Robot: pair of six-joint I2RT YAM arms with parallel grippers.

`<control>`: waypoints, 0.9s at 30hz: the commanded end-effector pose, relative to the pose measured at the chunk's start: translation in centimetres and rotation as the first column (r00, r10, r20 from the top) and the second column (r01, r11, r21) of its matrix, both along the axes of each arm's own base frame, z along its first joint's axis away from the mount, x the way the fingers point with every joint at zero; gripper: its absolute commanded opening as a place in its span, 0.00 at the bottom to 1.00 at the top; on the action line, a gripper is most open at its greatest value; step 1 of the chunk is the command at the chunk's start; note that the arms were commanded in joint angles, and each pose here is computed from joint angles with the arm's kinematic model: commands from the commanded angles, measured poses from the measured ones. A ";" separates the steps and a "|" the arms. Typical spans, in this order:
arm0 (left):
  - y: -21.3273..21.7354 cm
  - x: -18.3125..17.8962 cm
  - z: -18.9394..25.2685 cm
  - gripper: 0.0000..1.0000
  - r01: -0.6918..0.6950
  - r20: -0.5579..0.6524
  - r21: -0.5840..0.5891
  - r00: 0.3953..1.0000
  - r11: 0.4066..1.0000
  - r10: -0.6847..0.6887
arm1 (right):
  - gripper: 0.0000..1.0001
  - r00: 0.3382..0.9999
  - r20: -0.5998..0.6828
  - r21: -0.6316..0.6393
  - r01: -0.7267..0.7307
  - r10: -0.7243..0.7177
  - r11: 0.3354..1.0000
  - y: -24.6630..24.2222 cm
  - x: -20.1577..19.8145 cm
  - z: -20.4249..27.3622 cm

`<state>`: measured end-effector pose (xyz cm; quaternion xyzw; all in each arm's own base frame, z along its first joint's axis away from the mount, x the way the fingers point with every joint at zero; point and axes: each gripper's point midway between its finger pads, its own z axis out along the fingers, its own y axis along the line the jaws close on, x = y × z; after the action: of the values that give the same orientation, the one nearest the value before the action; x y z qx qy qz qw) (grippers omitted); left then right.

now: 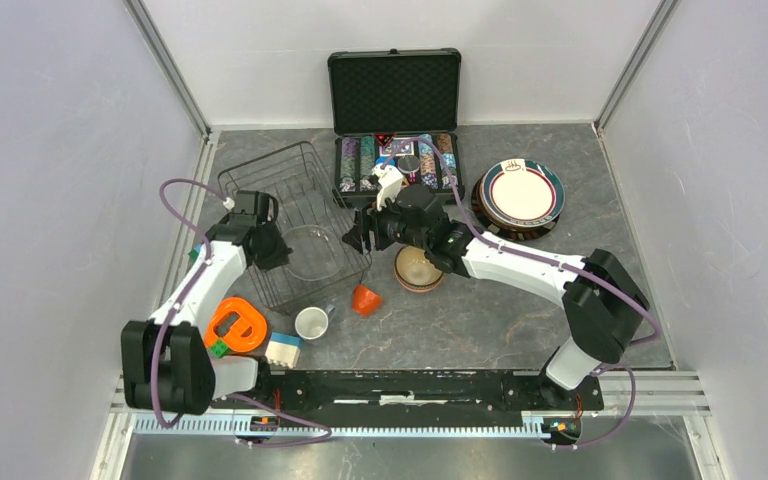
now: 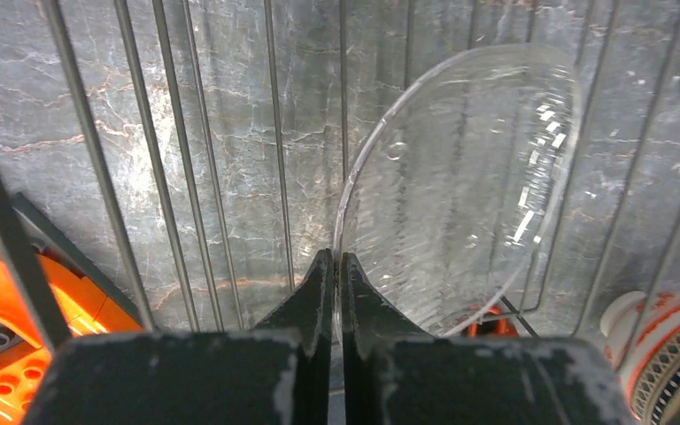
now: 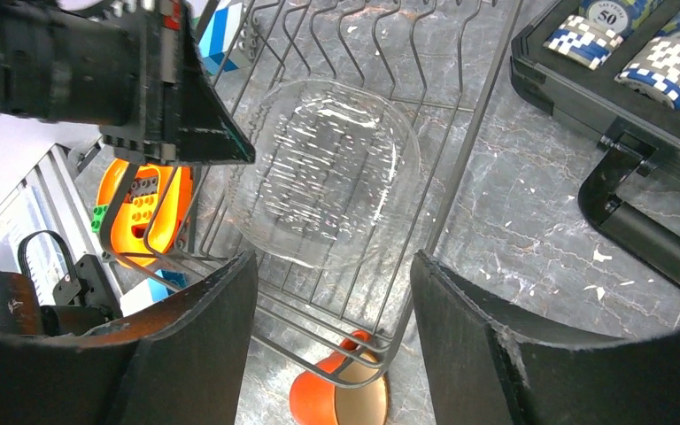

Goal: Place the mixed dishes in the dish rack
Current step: Pick up the plate at the center of the board.

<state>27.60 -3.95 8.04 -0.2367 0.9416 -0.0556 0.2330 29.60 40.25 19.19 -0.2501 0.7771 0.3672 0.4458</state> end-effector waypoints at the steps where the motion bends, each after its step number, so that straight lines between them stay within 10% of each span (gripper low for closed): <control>1: 0.4 1.4 3.7 0.02 0.000 0.153 0.018 0.988 1.000 -0.003 | 0.69 0.999 -0.037 0.099 0.011 -0.007 0.995 0.0 -0.4 1.2; 17: 0.3 2.0 12.4 0.02 0.000 0.437 -0.012 0.899 1.000 0.005 | 0.83 0.989 -0.141 0.266 0.009 0.030 0.964 -0.2 -1.4 1.6; 27: -3.9 2.9 16.1 0.02 0.125 0.592 -0.250 0.804 0.960 0.050 | 0.85 0.971 -0.214 0.514 0.022 0.103 0.858 0.4 -2.2 4.5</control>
<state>29.37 -5.33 21.82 -0.2208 0.8439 -0.1736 0.4571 27.74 39.60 17.60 -0.1163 0.7670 0.5081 0.3743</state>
